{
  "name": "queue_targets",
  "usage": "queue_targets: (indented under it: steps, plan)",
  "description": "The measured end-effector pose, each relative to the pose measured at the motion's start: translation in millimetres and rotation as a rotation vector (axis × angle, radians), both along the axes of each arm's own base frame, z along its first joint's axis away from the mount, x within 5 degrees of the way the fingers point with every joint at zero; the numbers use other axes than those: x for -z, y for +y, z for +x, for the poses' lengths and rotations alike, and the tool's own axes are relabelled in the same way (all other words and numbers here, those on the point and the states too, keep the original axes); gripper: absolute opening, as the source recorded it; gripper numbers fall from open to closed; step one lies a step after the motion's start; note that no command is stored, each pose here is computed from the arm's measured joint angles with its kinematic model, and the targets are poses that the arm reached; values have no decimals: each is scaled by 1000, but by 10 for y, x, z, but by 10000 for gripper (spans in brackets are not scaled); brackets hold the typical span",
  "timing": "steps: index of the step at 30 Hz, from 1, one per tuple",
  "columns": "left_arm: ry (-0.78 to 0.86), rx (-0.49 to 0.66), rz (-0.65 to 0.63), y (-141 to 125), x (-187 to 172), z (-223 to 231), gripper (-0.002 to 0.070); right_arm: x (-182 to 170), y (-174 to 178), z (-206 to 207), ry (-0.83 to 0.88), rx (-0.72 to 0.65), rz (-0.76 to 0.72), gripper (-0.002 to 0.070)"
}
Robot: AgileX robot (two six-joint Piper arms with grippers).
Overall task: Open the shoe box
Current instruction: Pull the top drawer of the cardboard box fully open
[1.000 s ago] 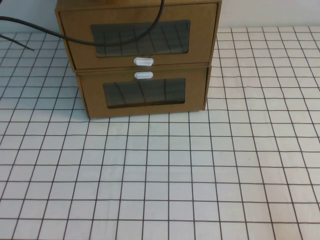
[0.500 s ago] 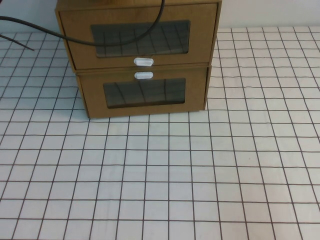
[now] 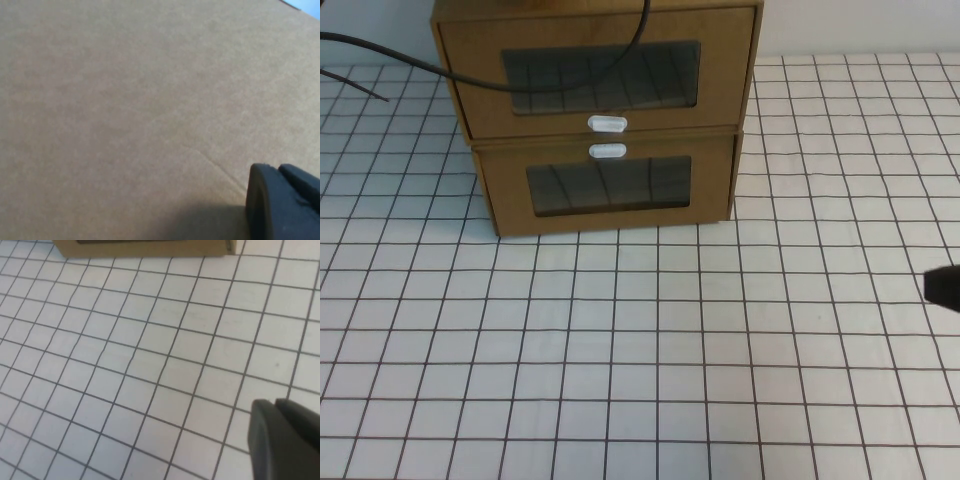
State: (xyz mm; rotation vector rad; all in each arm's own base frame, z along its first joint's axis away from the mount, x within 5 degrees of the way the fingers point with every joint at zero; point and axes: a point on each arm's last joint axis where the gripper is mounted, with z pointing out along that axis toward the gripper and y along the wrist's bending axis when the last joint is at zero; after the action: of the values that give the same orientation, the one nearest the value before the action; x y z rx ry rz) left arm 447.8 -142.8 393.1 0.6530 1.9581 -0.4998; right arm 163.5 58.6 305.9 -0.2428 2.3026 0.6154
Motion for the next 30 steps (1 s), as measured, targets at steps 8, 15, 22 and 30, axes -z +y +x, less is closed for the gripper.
queue_targets:
  steps: [8, 15, 22, 30]
  plan:
    - [3, 0, -1, 0, 1, -1, -2, -178, 625, 631, -6, -252, -107, -13]
    - [6, -3, -5, 0, 1, -1, -2, -116, 1454, 808, -48, -444, -322, -13]
    - [13, -8, -13, 0, 1, -1, -2, 67, 1998, 848, -291, -498, -671, -13]
    - [17, -6, -13, -1, 4, -4, -2, 129, 2250, 1039, -629, -546, -789, 21]
